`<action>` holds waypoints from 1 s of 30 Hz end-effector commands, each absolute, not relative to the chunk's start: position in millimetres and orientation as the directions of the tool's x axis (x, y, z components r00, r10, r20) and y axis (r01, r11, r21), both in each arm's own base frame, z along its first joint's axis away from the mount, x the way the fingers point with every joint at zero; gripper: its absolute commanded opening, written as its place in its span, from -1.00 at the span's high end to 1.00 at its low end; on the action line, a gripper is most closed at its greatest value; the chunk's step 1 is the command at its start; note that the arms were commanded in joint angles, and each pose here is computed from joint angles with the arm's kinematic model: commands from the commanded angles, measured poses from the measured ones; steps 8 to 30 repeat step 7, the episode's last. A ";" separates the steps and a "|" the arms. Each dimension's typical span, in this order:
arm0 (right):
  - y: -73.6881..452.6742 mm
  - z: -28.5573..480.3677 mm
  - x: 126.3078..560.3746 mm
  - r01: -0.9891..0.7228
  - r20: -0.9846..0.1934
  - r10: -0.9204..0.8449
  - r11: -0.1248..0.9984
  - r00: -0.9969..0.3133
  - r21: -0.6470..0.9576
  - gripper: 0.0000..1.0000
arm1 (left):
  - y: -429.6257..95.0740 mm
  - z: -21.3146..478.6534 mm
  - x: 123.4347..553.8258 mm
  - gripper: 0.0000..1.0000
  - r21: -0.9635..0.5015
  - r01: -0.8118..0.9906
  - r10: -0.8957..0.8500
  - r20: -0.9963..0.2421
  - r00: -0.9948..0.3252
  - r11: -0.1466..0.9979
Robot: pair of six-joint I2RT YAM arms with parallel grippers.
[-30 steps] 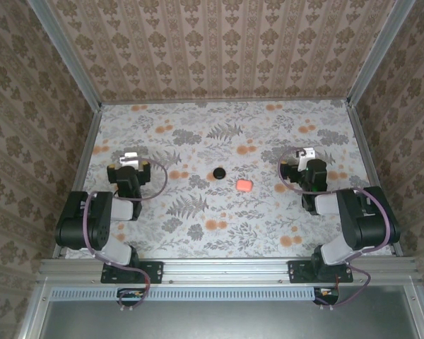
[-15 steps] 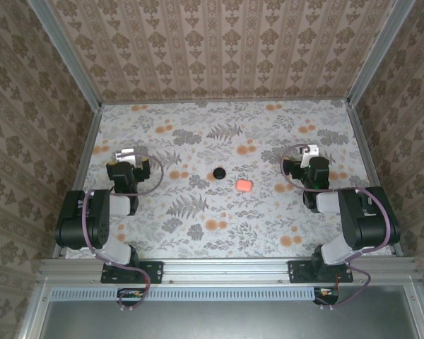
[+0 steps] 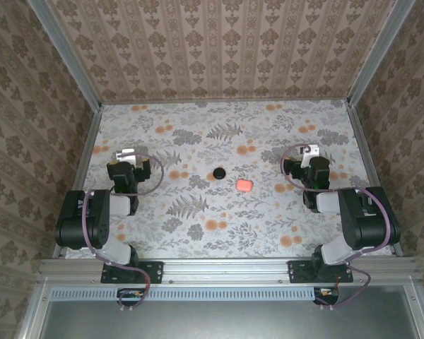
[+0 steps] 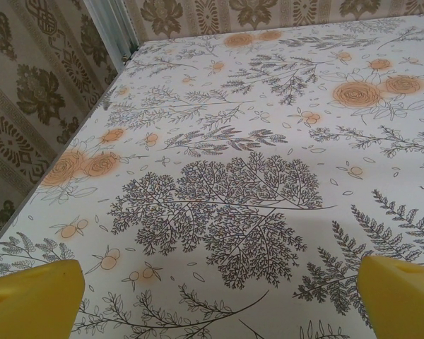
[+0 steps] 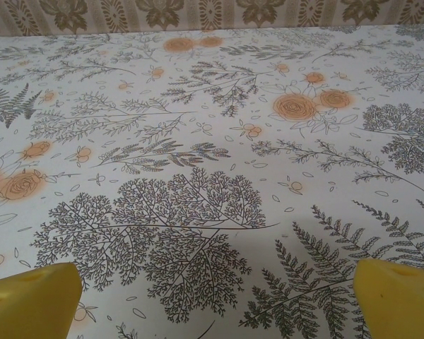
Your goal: Insert wireless bluetooth earbuds into charging case
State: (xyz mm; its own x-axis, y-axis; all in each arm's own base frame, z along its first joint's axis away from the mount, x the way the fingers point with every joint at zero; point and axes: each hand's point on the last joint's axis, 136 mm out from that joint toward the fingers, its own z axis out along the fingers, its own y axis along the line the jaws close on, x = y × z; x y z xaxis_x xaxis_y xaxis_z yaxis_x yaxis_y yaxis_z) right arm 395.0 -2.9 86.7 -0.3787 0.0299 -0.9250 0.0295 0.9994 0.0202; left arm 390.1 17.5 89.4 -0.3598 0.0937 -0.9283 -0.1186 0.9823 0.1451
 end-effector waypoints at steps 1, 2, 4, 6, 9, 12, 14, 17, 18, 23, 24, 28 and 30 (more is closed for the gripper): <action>-2.9 96.5 400.7 0.025 -0.936 0.043 0.999 -0.349 0.037 -1.00 | 15.9 95.9 395.3 -1.00 0.114 -0.115 0.069 -0.937 -0.344 0.987; -2.9 96.5 400.5 0.025 -0.936 0.043 0.999 -0.349 0.037 -1.00 | 16.4 95.5 395.3 -1.00 0.112 -0.115 0.066 -0.936 -0.345 0.987; -2.9 96.3 400.5 0.025 -0.936 0.043 0.999 -0.349 0.037 -1.00 | 16.0 95.4 395.2 -1.00 0.113 -0.113 0.068 -0.936 -0.345 0.987; -2.9 96.4 400.7 0.025 -0.936 0.043 0.999 -0.349 0.037 -1.00 | 15.5 95.6 395.3 -1.00 0.118 -0.113 0.072 -0.936 -0.345 0.987; -2.8 97.1 400.6 0.024 -0.937 0.043 0.999 -0.347 0.037 -1.00 | 15.2 96.2 395.2 -1.00 0.119 -0.113 0.074 -0.937 -0.343 0.986; -2.8 97.1 400.6 0.024 -0.937 0.043 0.999 -0.347 0.037 -1.00 | 15.2 96.2 395.2 -1.00 0.119 -0.113 0.074 -0.937 -0.343 0.986; -2.8 97.1 400.6 0.024 -0.937 0.043 0.999 -0.347 0.037 -1.00 | 15.2 96.2 395.2 -1.00 0.119 -0.113 0.074 -0.937 -0.343 0.986; -2.8 97.1 400.6 0.024 -0.937 0.043 0.999 -0.347 0.037 -1.00 | 15.2 96.2 395.2 -1.00 0.119 -0.113 0.074 -0.937 -0.343 0.986; -2.8 97.1 400.6 0.024 -0.937 0.043 0.999 -0.347 0.037 -1.00 | 15.2 96.2 395.2 -1.00 0.119 -0.113 0.074 -0.937 -0.343 0.986; -2.8 97.1 400.6 0.024 -0.937 0.043 0.999 -0.347 0.037 -1.00 | 15.2 96.2 395.2 -1.00 0.119 -0.113 0.074 -0.937 -0.343 0.986; -2.8 97.1 400.6 0.024 -0.937 0.043 0.999 -0.347 0.037 -1.00 | 15.2 96.2 395.2 -1.00 0.119 -0.113 0.074 -0.937 -0.343 0.986; -2.8 97.1 400.6 0.024 -0.937 0.043 0.999 -0.347 0.037 -1.00 | 15.2 96.2 395.2 -1.00 0.119 -0.113 0.074 -0.937 -0.343 0.986; -2.8 97.1 400.6 0.024 -0.937 0.043 0.999 -0.347 0.037 -1.00 | 15.2 96.2 395.2 -1.00 0.119 -0.113 0.074 -0.937 -0.343 0.986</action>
